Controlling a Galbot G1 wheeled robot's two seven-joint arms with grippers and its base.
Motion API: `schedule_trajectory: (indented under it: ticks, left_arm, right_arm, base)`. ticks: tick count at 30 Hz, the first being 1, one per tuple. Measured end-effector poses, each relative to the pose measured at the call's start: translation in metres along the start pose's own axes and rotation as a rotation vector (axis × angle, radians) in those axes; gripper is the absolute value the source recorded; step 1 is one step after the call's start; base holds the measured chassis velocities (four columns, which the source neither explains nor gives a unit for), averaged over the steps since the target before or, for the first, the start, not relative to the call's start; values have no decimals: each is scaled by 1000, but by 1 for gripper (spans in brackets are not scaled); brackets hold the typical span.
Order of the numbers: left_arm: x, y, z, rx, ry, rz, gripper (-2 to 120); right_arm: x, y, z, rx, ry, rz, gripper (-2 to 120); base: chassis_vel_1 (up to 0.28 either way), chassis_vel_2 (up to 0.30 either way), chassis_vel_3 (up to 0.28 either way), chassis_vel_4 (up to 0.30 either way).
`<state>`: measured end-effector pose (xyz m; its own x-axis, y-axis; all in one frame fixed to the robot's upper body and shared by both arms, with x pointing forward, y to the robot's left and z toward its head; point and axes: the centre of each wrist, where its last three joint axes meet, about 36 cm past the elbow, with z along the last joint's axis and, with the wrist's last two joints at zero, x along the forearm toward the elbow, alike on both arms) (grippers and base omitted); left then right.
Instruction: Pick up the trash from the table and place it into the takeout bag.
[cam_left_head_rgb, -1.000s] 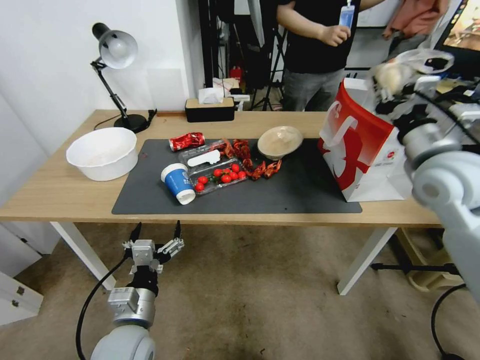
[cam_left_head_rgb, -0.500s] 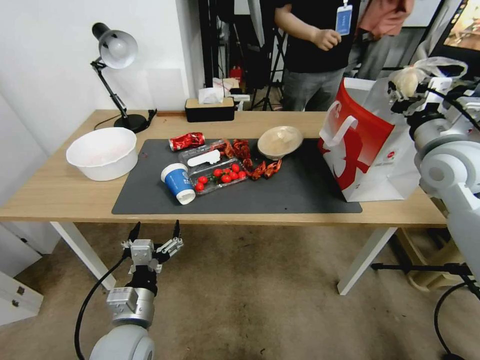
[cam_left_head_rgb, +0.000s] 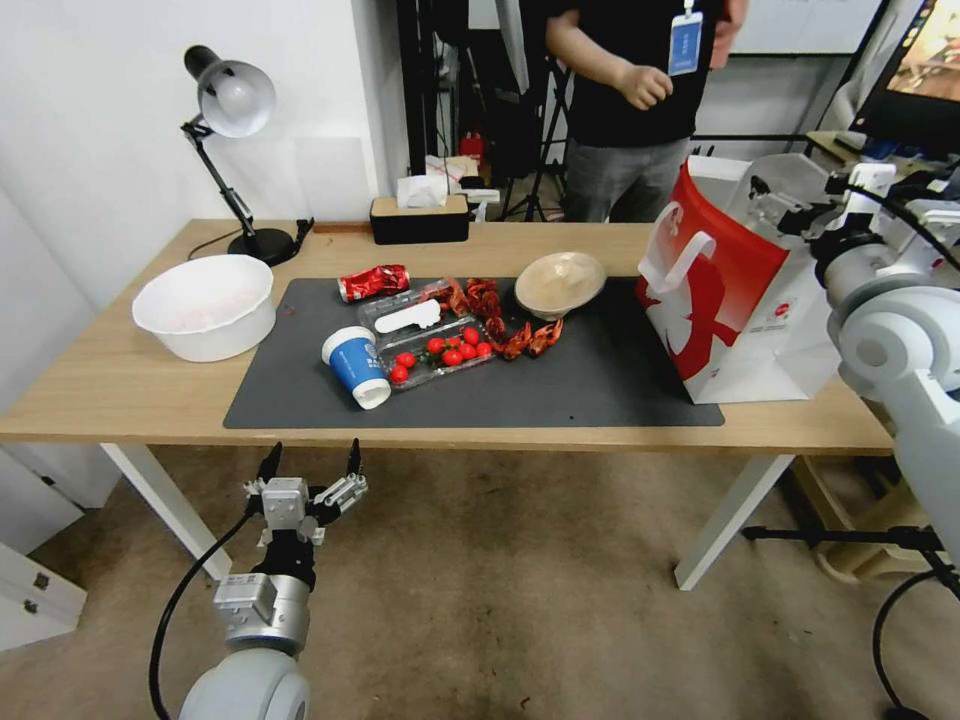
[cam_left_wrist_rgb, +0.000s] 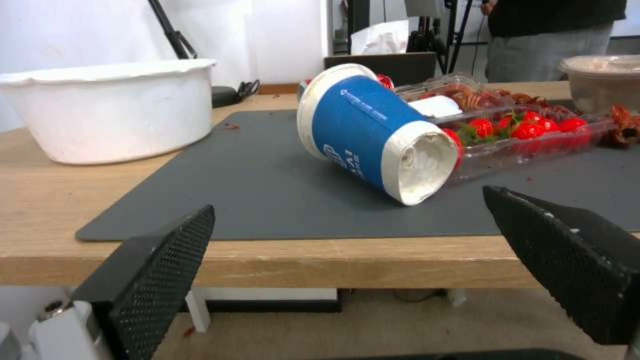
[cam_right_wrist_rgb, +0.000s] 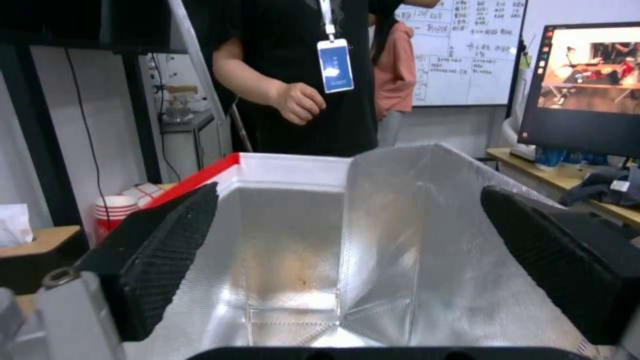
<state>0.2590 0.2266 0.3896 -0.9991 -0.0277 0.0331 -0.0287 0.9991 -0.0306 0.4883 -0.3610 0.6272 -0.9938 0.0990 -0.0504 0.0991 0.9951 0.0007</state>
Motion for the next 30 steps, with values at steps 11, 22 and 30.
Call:
schedule_trajectory:
  ticks: [11, 22, 30]
  left_arm:
    - [-1, -1, -1, 2, -3, 2, 100]
    - [-3, 0, -1, 3, -5, 0, 100]
    - [-3, 1, -1, 3, -4, 0, 100]
  right_arm:
    - [4, 3, 3, 3, 2, -14, 100]
    - [27, 21, -4, -31, -85, -118, 100]
    - [82, 47, 9, -71, -144, -310, 100]
  base:
    - [0, 0, 0, 0]
    - [0, 0, 0, 0]
    - [0, 0, 0, 0]
